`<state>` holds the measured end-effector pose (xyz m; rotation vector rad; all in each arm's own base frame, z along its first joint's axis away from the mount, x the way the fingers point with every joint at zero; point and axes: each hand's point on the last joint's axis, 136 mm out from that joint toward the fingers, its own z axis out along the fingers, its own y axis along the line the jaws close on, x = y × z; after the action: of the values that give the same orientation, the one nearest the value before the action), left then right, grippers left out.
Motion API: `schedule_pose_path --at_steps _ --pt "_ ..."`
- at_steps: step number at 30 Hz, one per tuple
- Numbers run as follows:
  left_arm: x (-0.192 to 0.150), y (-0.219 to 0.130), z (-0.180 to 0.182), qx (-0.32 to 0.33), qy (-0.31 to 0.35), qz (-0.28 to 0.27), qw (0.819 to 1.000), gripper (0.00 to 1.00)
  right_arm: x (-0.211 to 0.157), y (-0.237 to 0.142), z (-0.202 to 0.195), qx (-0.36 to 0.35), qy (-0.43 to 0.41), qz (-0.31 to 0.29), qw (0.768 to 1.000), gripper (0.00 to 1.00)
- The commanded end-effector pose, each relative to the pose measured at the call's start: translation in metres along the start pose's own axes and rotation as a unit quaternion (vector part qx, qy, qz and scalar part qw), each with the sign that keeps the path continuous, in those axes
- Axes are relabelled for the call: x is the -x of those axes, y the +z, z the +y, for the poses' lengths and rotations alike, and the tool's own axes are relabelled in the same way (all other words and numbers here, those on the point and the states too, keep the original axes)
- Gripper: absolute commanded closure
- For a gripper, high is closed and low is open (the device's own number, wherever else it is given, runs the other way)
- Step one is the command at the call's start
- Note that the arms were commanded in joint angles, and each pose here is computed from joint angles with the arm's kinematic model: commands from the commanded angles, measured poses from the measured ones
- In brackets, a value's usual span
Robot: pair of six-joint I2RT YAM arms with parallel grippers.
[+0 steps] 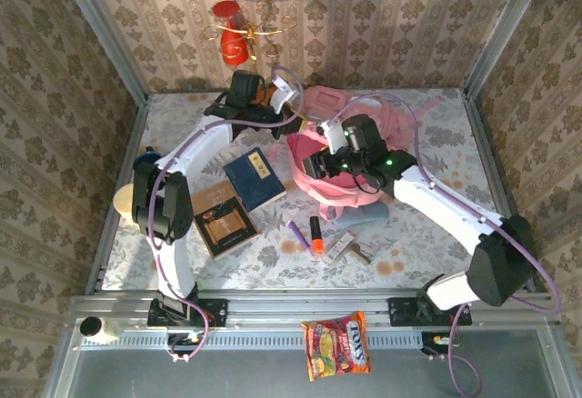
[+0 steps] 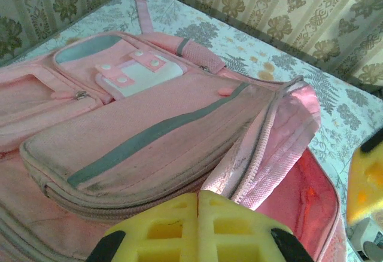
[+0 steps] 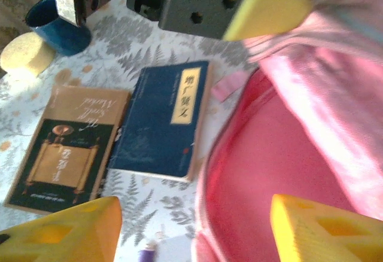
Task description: Pack the student bag
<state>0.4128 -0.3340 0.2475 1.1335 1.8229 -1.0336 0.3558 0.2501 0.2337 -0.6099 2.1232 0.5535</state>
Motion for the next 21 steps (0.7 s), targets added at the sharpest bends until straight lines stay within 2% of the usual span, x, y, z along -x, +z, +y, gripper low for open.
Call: schedule_pose_path --at_steps 1,5,9,14,16,17,18,19,21 --pt "0.019 -0.009 -0.002 -0.023 0.022 -0.017 0.999 1.0 -0.002 -0.017 -0.022 -0.051 -0.04 -0.005 0.998 0.26" --pt "0.019 -0.01 -0.001 -0.029 0.025 -0.01 0.999 1.0 0.003 -0.031 -0.041 -0.085 -0.051 -0.023 0.995 0.2" --pt "0.019 -0.013 0.002 -0.026 0.027 -0.008 0.999 1.0 0.001 -0.034 -0.078 -0.126 -0.027 -0.018 0.992 0.13" --pt "0.014 -0.017 0.017 -0.002 0.011 -0.007 1.0 1.0 -0.016 0.007 -0.086 -0.094 -0.006 0.023 0.995 0.1" --pt "0.01 -0.02 0.034 0.039 -0.011 -0.006 0.999 0.98 -0.021 0.022 -0.09 -0.103 0.002 0.034 0.994 0.1" --pt "0.007 -0.022 0.042 0.062 -0.025 -0.004 0.998 0.9 -0.02 0.026 -0.092 -0.11 0.008 0.035 0.993 0.1" --pt "0.002 -0.027 0.053 0.098 -0.046 -0.001 0.994 0.74 -0.02 0.028 -0.095 -0.122 0.015 0.035 0.992 0.1" --pt "-0.005 -0.036 0.065 0.141 -0.069 0.003 0.988 0.63 -0.02 0.028 -0.097 -0.132 0.021 0.035 0.99 0.1" --pt "-0.021 -0.06 0.082 0.225 -0.108 0.0 0.968 0.51 -0.017 0.021 -0.096 -0.154 0.022 0.027 0.987 0.1"
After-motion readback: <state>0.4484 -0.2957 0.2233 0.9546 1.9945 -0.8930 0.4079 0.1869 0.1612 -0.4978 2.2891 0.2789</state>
